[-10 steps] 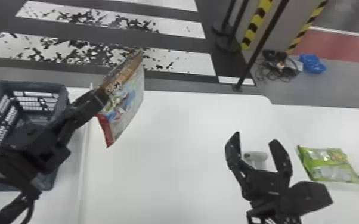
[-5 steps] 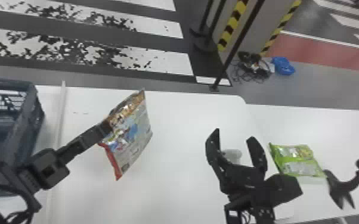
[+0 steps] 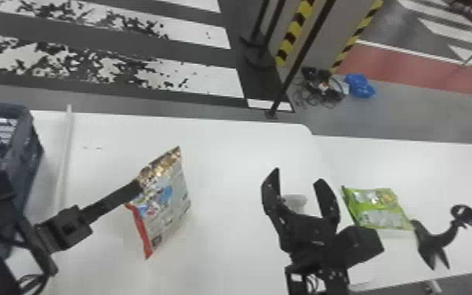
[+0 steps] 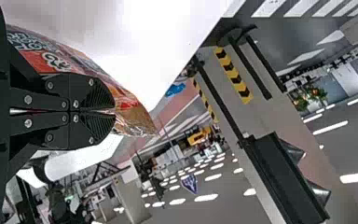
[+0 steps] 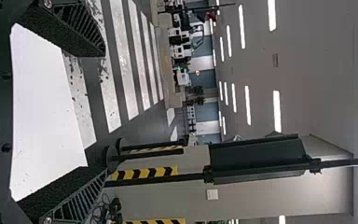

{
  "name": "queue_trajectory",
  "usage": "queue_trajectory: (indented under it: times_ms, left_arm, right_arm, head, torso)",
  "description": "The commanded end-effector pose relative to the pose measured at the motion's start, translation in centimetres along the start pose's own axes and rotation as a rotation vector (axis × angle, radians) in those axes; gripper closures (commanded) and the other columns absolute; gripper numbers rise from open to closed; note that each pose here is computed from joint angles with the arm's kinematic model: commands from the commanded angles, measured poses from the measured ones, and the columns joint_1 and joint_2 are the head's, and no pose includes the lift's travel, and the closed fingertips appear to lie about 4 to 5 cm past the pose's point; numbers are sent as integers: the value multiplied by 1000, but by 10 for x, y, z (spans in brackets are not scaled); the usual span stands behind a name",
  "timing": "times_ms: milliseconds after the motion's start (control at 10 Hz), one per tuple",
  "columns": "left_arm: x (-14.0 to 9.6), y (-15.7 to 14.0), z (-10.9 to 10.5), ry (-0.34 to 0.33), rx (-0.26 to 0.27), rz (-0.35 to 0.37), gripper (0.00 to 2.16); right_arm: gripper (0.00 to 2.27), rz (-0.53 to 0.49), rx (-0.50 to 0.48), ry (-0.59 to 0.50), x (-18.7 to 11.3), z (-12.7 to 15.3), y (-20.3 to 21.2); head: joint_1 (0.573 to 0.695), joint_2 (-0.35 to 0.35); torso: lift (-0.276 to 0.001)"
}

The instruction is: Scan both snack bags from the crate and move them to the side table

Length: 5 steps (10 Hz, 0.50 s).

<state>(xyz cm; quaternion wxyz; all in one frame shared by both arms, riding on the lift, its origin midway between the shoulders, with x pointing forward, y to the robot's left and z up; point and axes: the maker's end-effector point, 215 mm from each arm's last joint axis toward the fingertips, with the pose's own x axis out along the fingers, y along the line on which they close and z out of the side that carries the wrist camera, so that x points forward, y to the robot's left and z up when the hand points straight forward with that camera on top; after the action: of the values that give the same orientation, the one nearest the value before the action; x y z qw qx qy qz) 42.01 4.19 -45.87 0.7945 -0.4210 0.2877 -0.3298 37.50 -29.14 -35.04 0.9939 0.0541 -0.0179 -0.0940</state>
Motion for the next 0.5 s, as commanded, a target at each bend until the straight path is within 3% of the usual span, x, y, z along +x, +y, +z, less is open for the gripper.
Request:
queue_trajectory:
  times_ms: [0,200,300,400]
  left_arm:
    - [2,24,-10,28,4,57,2135]
    - [1,58,-22,66,41,162,2135]
    - [1,68,-22,74,90,210,2128]
    - [3,79,-21,92,204,298,2007]
  right_arm:
    - [46,-1,4,-4,2,1,-1]
    - [46,0,8,-8,3,2,0]
    - [46,0,10,-9,4,3,0]
    - [46,0,10,-11,4,3,0]
  head:
    - [695,-344]
    - [695,-337]
    - [695,-329]
    - [695,-325]
  torso:
    - [-29]
    - [-29]
    - [-29]
    - [-29]
